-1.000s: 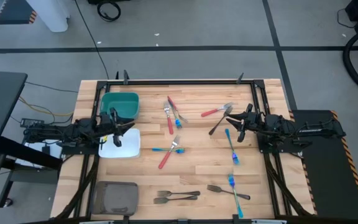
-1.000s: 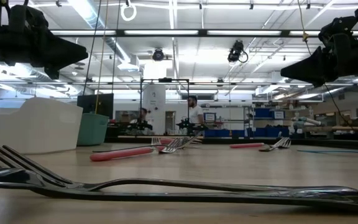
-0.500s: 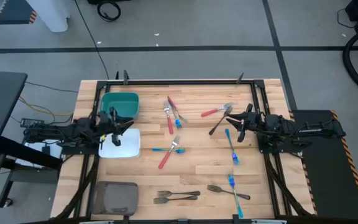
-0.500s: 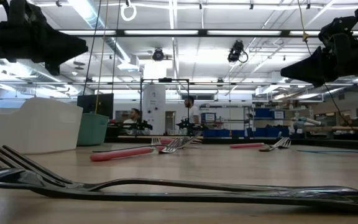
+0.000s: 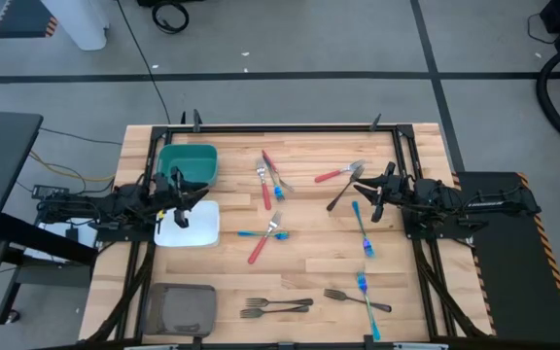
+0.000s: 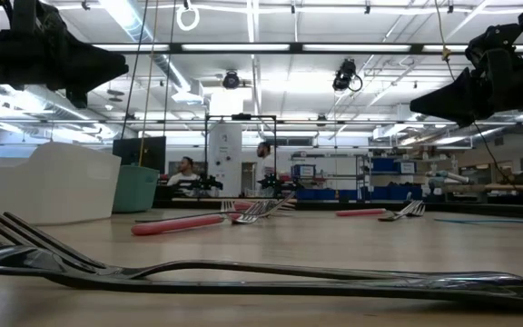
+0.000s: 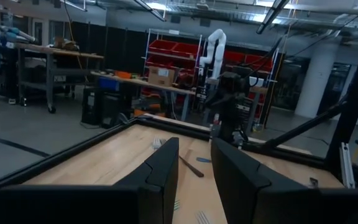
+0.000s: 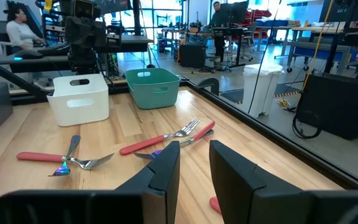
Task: Sort silverware by color (type)
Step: Put the blue fork into the white bin
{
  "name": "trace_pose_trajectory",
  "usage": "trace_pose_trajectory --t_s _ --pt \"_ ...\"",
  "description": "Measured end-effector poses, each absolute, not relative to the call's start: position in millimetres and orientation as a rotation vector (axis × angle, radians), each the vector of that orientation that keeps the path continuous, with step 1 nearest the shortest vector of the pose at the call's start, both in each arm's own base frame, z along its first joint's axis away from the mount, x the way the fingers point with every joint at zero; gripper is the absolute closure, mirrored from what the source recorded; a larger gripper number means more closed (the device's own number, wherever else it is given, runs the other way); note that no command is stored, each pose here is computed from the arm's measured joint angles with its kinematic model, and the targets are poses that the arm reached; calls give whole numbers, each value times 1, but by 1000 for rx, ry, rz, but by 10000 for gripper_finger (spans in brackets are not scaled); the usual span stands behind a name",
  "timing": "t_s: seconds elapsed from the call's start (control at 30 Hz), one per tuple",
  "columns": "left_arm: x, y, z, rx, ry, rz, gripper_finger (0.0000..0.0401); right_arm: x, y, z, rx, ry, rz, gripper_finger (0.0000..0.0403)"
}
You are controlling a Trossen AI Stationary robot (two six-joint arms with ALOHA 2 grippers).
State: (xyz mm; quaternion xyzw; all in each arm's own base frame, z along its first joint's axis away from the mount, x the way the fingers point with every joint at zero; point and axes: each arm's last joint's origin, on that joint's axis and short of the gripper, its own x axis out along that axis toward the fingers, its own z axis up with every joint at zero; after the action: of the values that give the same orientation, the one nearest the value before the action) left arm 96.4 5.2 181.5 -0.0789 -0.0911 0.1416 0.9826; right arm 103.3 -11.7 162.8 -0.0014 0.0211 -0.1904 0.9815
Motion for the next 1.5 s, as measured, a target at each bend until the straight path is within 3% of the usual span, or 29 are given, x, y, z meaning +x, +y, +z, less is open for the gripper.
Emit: trace_pose_trajectory --t_s 1.5 --pt "96 5 183 -143 -201 288 296 103 -12 163 -3 42 -383 307"
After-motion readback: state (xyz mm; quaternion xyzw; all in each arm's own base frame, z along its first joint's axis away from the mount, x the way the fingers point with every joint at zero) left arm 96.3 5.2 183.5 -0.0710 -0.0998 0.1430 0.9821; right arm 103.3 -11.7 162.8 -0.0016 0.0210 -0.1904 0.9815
